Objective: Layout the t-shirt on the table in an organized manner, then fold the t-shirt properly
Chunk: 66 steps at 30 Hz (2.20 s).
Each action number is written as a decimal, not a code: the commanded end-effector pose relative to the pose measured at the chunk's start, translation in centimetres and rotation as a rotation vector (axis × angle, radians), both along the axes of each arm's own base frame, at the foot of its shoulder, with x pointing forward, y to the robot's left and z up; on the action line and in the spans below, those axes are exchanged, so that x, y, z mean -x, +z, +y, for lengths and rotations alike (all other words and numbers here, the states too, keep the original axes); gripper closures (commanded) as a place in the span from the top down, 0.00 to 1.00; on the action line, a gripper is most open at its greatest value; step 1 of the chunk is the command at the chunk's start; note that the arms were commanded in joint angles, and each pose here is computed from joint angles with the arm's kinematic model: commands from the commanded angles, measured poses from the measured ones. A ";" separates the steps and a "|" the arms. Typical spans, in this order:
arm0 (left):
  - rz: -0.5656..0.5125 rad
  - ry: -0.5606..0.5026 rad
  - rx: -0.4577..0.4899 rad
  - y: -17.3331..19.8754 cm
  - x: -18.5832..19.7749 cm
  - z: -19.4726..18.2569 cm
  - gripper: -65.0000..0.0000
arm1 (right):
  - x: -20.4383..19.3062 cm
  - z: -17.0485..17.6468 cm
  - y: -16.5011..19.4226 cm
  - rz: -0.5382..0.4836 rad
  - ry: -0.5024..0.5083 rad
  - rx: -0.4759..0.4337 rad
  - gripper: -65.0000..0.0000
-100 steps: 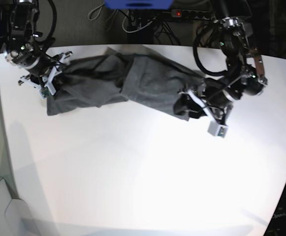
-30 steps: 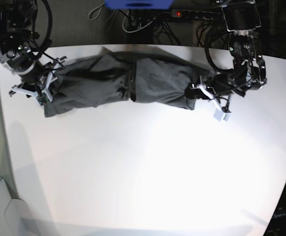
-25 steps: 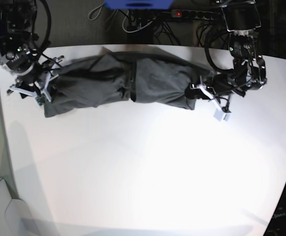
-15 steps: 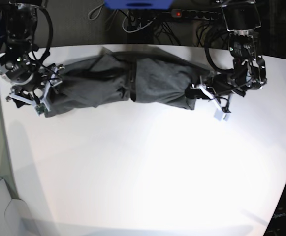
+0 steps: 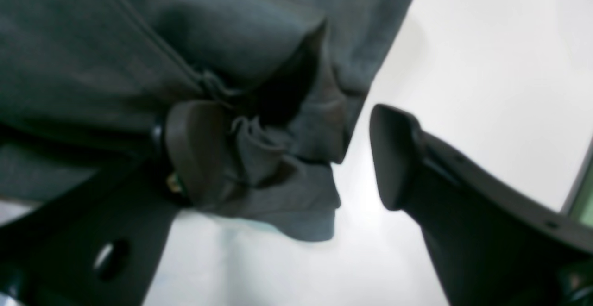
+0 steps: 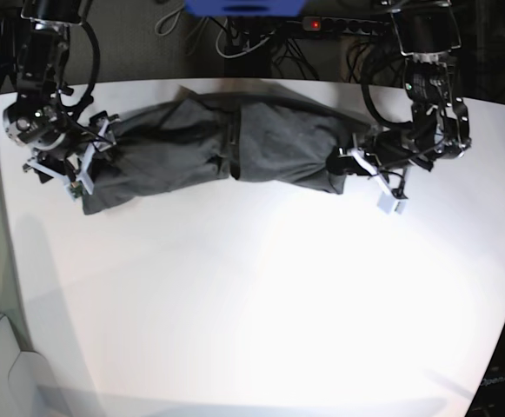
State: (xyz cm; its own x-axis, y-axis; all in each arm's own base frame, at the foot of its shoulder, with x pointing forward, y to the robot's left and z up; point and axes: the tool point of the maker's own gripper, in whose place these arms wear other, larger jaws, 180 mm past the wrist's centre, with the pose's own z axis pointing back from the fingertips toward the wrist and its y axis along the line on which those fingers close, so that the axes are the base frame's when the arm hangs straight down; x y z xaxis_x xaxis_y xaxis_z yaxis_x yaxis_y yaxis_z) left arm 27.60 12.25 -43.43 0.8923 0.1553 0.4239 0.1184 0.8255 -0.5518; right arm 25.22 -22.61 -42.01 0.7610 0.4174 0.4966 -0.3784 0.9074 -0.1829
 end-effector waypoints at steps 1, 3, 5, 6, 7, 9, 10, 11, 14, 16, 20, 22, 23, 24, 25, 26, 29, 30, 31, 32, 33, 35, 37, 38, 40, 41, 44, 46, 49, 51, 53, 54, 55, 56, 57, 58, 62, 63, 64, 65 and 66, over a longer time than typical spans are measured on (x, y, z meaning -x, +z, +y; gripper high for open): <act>0.034 -0.015 -0.059 -0.6 0.6 0.9 0.01 | 0.3 -0.6 0.0 0.014 -0.002 0.025 0.65; 0.034 -0.015 -0.059 -0.6 0.6 0.9 0.01 | 0.3 -0.4 0.0 0.016 0.001 0.023 0.53; 0.036 -0.015 -0.059 -0.7 0.6 0.9 0.01 | 0.4 -0.3 -0.1 0.019 0.004 0.022 0.36; 0.036 -0.015 -0.059 -0.7 0.6 0.9 0.01 | 0.4 -0.3 -0.1 0.019 0.004 0.022 0.29; 0.036 -0.015 -0.059 -0.7 0.6 0.9 0.01 | 0.5 -0.3 -0.2 0.021 0.006 0.022 0.21; 0.036 -0.015 -0.060 -0.7 0.6 1.0 0.01 | 0.7 -0.3 -0.3 0.028 0.005 0.024 0.05; 0.036 -0.015 -0.060 -0.7 0.6 1.0 0.01 | 0.7 -0.3 -0.3 0.031 0.004 0.025 0.00; 0.036 -0.015 -0.060 -0.7 0.6 1.0 0.01 | 0.7 -0.4 -0.3 0.032 0.004 0.025 0.00; 0.036 -0.015 -0.059 -0.7 0.6 0.9 0.01 | 0.5 -0.5 0.1 0.017 0.003 0.031 0.00; 0.036 -0.015 -0.059 -0.7 0.6 0.9 0.01 | 0.0 -0.5 1.5 -0.021 0.011 0.048 0.00; 0.036 -0.015 -0.059 -0.7 0.6 0.9 0.01 | -0.3 0.0 4.7 -0.111 0.044 0.089 0.00; 0.036 -0.015 -0.059 -0.7 0.6 0.9 0.01 | -0.4 0.5 6.5 -0.159 0.064 0.109 0.00; 0.036 -0.015 -0.059 -0.7 0.6 0.9 0.01 | -0.5 0.7 7.3 -0.183 0.071 0.117 0.00; 0.036 -0.015 -0.059 -0.7 0.6 0.9 0.01 | -0.5 1.0 8.1 -0.204 0.078 0.121 0.00; 0.036 -0.015 -0.059 -0.7 0.6 0.9 0.01 | -0.5 1.4 8.3 -0.214 0.078 0.116 0.00; 0.036 -0.015 -0.059 -0.7 0.6 0.9 0.01 | -0.5 1.5 8.4 -0.217 0.077 0.115 0.00; 0.036 -0.015 -0.059 -0.7 0.6 0.9 0.01 | -0.6 1.3 8.3 -0.215 0.072 0.118 0.00; 0.036 -0.015 -0.059 -0.7 0.6 0.9 0.01 | -0.5 1.2 8.2 -0.211 0.069 0.115 0.00; 0.036 -0.015 -0.059 -0.7 0.6 0.9 0.01 | -0.5 1.1 8.0 -0.203 0.066 0.115 0.00; 0.036 -0.015 -0.059 -0.7 0.6 0.9 0.01 | -0.4 1.1 7.8 -0.198 0.065 0.113 0.00; 0.036 -0.015 -0.059 -0.7 0.6 0.9 0.01 | -0.2 1.1 7.4 -0.187 0.063 0.111 0.00; 0.036 -0.015 -0.059 -0.7 0.6 0.9 0.01 | 0.0 1.0 7.0 -0.174 0.061 0.109 0.00; 0.034 -0.015 -0.059 -0.6 0.5 0.9 0.01 | 0.4 0.8 6.5 -0.148 0.055 0.115 0.00; 0.034 -0.015 -0.059 -0.6 0.5 0.9 0.01 | 0.8 0.4 6.1 -0.121 0.050 0.126 0.00; 0.034 -0.015 -0.059 -0.6 0.5 0.9 0.01 | 1.2 0.0 5.8 -0.084 0.048 0.148 0.02; 0.034 -0.015 -0.059 -0.6 0.5 0.9 0.01 | 1.4 -0.3 5.6 -0.067 0.046 0.158 0.06; 0.034 -0.015 -0.056 -0.6 0.5 0.9 0.01 | 1.7 -0.6 5.1 -0.042 0.043 0.164 0.23; 0.034 -0.015 -0.056 -0.6 0.5 0.9 0.01 | 1.8 -0.7 5.1 -0.041 0.042 0.164 0.38; 0.034 -0.015 -0.056 -0.6 0.5 0.9 0.01 | 1.8 -0.8 5.1 -0.041 0.041 0.166 0.54; 0.034 -0.015 -0.056 -0.6 0.5 0.9 0.01 | 1.8 -1.0 5.2 -0.039 0.043 0.174 0.64; 0.034 -0.015 -0.056 -0.6 0.5 0.9 0.01 | 1.7 -1.1 5.2 -0.040 0.044 0.178 0.71; 0.034 -0.015 -0.056 -0.6 0.5 0.9 0.01 | 1.6 -1.1 5.3 -0.045 0.044 0.176 0.74; 0.034 -0.015 -0.056 -0.6 0.5 0.9 0.01 | 1.5 -1.2 5.4 -0.047 0.042 0.177 0.75; 0.034 -0.015 -0.056 -0.6 0.5 0.9 0.01 | 1.5 -1.2 5.4 -0.047 0.040 0.178 0.76; 0.034 -0.015 -0.056 -0.6 0.5 0.9 0.01 | 1.0 -1.2 5.6 -0.051 0.038 0.181 0.77; 0.034 -0.015 -0.056 -0.6 0.5 0.9 0.01 | 0.7 -1.4 5.6 -0.045 0.030 0.183 0.77; 0.034 -0.015 -0.056 -0.6 0.5 0.9 0.01 | 0.2 -2.7 3.7 0.050 -0.020 0.179 0.77; 0.034 -0.015 -0.056 -0.6 0.5 0.9 0.01 | 0.1 -2.9 3.1 0.069 -0.027 0.172 0.77; 0.034 -0.015 -0.056 -0.6 0.5 0.9 0.01 | 0.1 -2.9 2.6 0.084 -0.033 0.164 0.77; 0.034 -0.015 -0.056 -0.6 0.5 0.9 0.01 | 0.0 -3.0 2.2 0.097 -0.038 0.157 0.77; 0.034 -0.015 -0.056 -0.6 0.5 0.9 0.01 | 0.2 -3.1 1.8 0.110 -0.040 0.152 0.77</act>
